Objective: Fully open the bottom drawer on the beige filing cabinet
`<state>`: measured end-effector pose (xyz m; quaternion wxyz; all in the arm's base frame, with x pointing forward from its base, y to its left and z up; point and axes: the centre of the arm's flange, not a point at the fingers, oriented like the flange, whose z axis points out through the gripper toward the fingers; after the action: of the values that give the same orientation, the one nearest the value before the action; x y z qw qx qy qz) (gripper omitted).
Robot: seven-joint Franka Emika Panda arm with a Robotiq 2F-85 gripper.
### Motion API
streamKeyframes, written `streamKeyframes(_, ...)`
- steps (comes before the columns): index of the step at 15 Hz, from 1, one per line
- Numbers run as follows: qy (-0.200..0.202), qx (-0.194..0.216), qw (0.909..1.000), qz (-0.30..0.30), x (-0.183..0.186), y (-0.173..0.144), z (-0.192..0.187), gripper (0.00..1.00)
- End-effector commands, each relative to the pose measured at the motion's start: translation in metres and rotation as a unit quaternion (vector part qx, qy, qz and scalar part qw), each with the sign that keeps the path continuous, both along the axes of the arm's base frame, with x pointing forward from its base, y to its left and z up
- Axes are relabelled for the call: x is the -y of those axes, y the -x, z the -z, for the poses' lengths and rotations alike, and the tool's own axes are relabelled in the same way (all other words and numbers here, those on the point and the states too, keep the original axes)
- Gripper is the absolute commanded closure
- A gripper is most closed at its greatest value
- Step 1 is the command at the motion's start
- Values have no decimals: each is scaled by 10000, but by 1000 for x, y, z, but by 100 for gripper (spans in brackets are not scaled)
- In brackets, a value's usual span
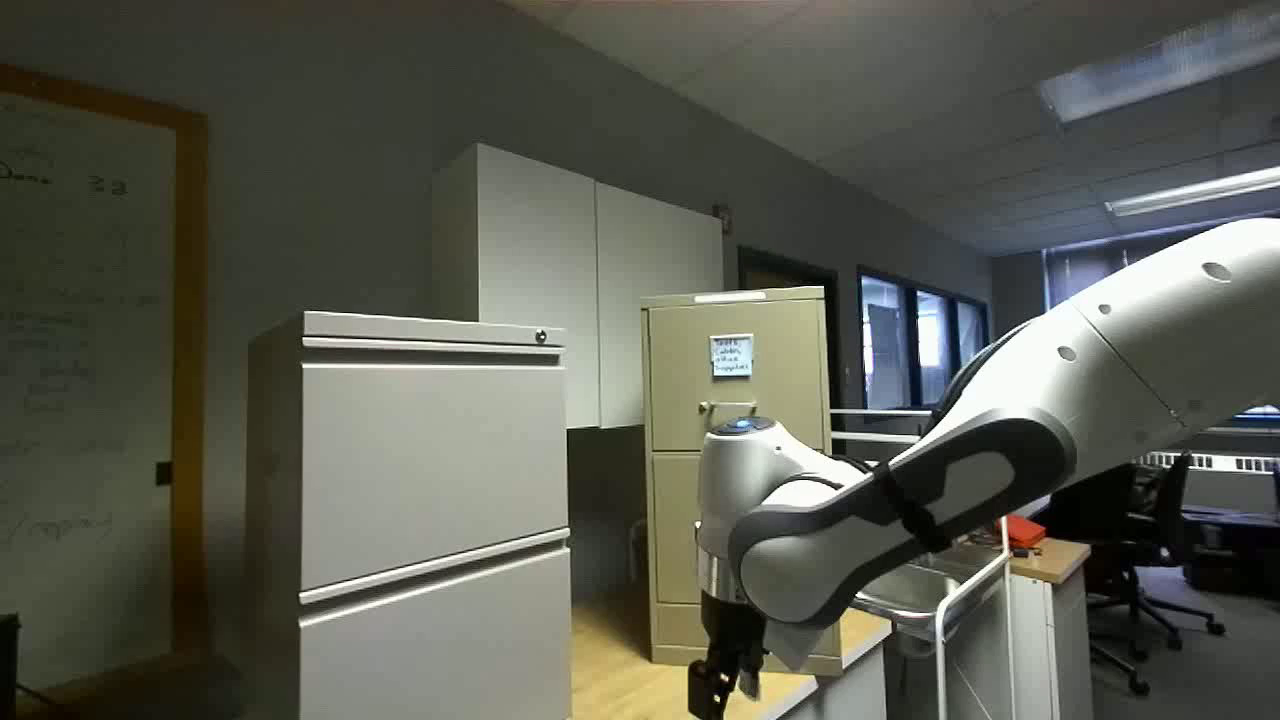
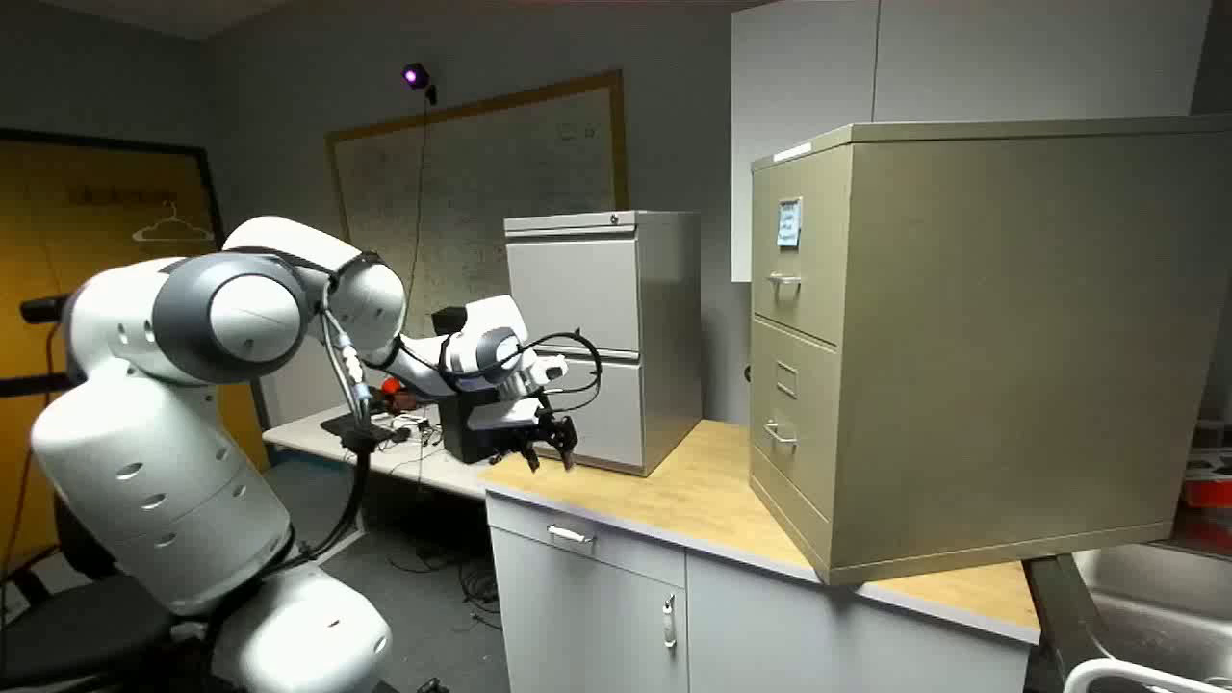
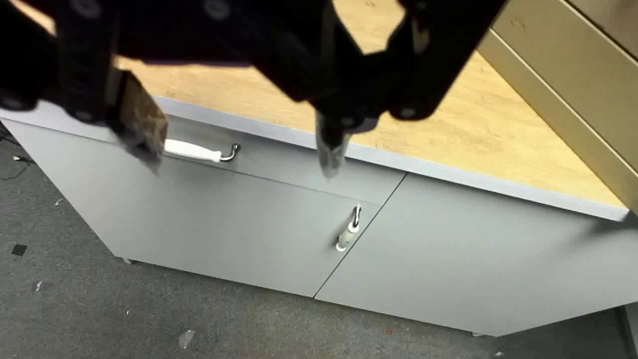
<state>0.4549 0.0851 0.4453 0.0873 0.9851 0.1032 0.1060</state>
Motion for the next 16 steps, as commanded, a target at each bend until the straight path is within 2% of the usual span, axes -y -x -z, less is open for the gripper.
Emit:
streamKeyframes(1,-2,8,10000,-1,0,0,0,18)
streamKeyframes(13,-7,30,10000,-4,0,-1,-1,18)
streamKeyframes(14,-7,30,10000,-4,0,-1,-1,5)
streamKeyframes(16,-13,16,10000,68,4,-3,-1,0)
